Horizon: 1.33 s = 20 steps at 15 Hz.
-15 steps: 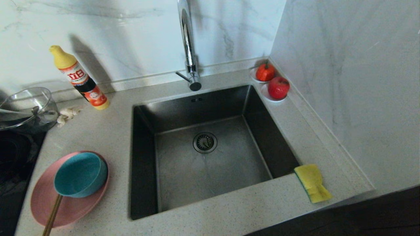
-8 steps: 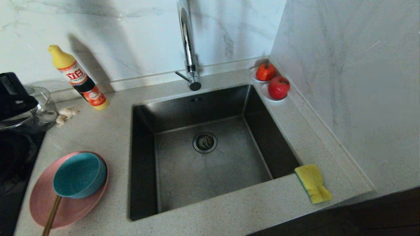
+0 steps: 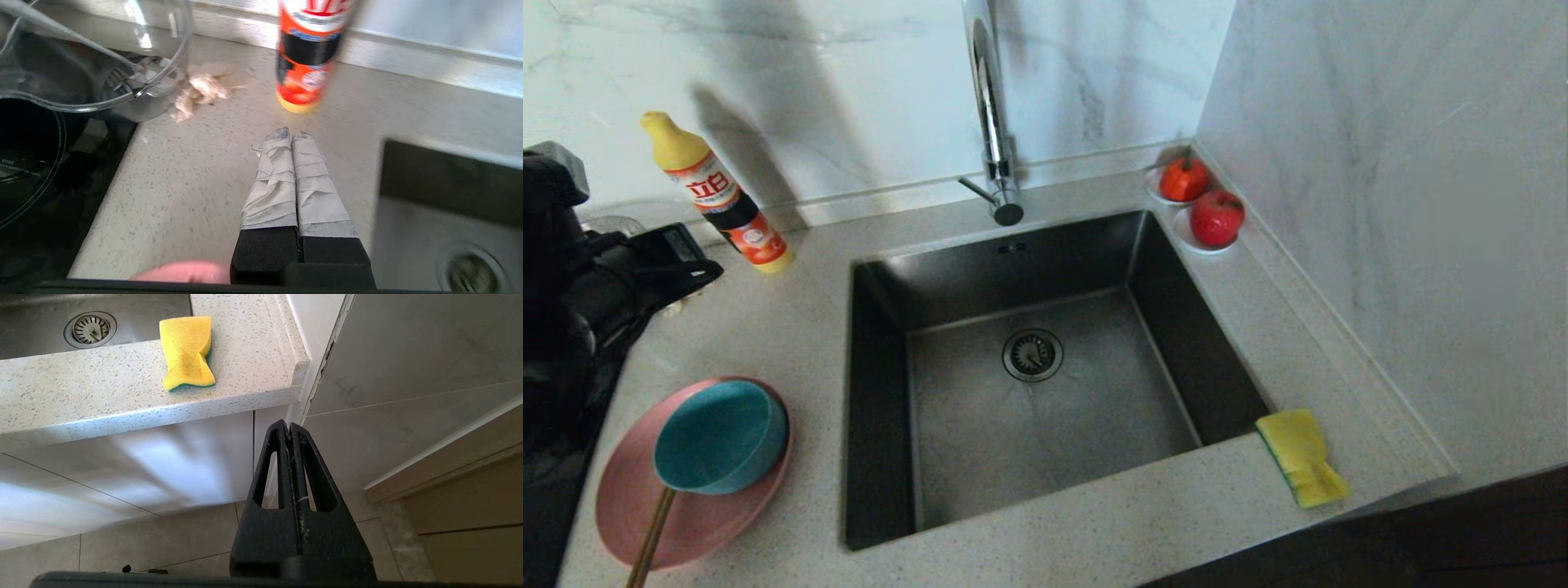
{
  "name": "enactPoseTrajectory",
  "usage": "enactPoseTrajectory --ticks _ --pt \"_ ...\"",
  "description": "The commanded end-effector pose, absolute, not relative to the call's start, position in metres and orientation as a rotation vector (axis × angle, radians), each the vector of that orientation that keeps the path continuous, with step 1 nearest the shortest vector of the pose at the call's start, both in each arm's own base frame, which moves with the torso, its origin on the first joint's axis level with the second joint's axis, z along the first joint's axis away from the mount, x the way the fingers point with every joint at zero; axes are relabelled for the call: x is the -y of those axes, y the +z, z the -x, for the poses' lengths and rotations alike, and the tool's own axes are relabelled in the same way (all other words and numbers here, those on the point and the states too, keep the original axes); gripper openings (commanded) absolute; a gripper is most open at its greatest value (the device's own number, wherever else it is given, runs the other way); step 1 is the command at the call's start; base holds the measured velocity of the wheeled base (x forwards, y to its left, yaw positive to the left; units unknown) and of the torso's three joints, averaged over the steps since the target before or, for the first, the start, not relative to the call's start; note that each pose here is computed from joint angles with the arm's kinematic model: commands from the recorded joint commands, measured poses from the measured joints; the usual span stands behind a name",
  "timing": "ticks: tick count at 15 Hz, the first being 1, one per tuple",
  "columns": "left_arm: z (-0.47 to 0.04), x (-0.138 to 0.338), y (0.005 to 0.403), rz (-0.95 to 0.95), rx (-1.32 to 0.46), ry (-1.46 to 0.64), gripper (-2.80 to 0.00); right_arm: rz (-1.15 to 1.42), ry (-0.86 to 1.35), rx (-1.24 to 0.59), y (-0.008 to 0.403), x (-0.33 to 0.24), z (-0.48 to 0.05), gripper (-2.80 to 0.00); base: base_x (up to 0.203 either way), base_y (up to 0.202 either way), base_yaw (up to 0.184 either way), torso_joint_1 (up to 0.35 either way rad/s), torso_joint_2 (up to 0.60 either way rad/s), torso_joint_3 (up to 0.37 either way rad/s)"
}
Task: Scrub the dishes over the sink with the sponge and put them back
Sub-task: Grab the dish soap
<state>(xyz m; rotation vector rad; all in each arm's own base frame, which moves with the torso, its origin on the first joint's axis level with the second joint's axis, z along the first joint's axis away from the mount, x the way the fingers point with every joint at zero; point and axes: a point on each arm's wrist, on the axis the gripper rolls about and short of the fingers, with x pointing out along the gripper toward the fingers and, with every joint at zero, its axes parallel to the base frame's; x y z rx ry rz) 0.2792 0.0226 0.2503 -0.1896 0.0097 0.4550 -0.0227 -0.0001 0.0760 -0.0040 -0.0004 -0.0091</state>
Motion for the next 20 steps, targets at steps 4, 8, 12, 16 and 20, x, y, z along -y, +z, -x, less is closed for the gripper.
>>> enactPoseTrajectory --ticks 4,8,12,16,20 --pt "-0.304 -0.022 0.219 0.182 -0.050 0.503 -2.80 0.005 -0.009 0.000 0.076 0.000 0.023 -2.80 0.000 0.000 0.000 0.000 0.00 0.000" --pt "-0.316 -0.020 0.202 0.176 -0.075 0.513 0.00 0.005 -0.009 0.000 0.076 0.000 0.023 -2.80 0.000 0.000 0.000 0.000 0.00 0.000" --pt "-0.322 -0.018 0.198 0.231 -0.069 0.526 0.00 0.005 -0.009 0.001 0.076 0.000 0.023 -2.80 0.000 0.000 0.000 0.000 0.00 0.000" --pt "-0.342 -0.020 0.194 0.290 0.013 0.553 0.00 0.005 -0.009 0.000 0.076 0.000 0.023 -2.80 0.000 0.000 0.000 0.000 0.00 0.000" --pt "-0.360 -0.021 0.196 0.304 0.071 0.574 0.00 0.005 -0.009 0.000 0.076 0.000 0.023 -2.80 0.000 0.000 0.000 0.000 0.00 0.000"
